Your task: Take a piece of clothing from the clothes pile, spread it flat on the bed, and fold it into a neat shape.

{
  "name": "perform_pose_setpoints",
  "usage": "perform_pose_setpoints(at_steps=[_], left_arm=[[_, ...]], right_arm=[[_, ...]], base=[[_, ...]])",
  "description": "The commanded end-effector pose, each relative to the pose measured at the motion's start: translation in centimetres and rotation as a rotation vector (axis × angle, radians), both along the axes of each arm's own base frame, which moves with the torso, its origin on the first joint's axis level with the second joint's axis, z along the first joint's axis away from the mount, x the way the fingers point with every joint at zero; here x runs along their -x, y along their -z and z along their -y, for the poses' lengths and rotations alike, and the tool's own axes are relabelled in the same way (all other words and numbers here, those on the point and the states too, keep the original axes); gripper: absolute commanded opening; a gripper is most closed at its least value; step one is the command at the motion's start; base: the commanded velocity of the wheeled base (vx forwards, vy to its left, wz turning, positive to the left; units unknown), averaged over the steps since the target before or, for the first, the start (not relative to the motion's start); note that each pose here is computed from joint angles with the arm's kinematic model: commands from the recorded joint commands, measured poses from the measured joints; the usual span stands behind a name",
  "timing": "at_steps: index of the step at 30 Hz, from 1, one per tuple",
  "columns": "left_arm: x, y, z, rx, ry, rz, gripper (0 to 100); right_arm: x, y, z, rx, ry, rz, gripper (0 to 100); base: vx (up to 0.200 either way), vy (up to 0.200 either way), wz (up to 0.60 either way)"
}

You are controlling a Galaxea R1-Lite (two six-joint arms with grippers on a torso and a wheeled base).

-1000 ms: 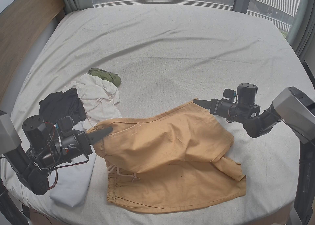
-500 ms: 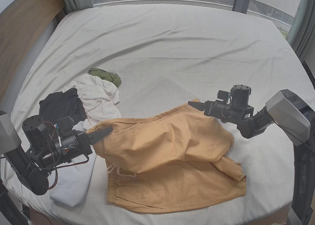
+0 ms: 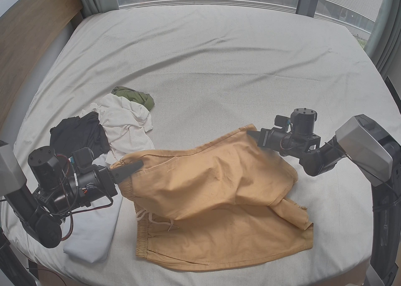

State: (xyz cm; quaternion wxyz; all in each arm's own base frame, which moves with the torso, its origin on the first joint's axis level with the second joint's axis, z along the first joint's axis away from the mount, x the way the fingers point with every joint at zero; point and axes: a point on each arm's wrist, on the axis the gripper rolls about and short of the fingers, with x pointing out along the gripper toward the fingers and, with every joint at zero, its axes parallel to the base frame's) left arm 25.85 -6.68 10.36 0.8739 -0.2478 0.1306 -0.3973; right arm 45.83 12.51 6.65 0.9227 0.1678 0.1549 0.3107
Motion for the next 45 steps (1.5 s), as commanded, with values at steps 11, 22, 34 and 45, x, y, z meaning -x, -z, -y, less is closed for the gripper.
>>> perform_pose_setpoints(at_steps=[11,22,34,45], left_arm=[[-1.4,-1.1,0.3,0.020,0.003,0.059,0],[-3.5,-1.3,1.4,0.029,0.022,0.105,0],[-5.1,-1.9,1.7,0.040,-0.009,0.155,0],[-7.2,-1.2,2.1,0.047,-0.101,0.163,0]], right_arm=[[7.1,-7.0,5.5,-0.031,0.099,0.166,0],[11.7,-7.1,8.2,-0.121,0.158,0.259,0],[12.0,-7.2,9.7,-0.123,0.194,0.292,0],[11.3,-7.5,10.0,-0.125,0.201,0.315,0]], base=[[0.000,0.000,0.00],[0.000,0.000,0.00],[0.000,0.000,0.00],[0.000,0.000,0.00]])
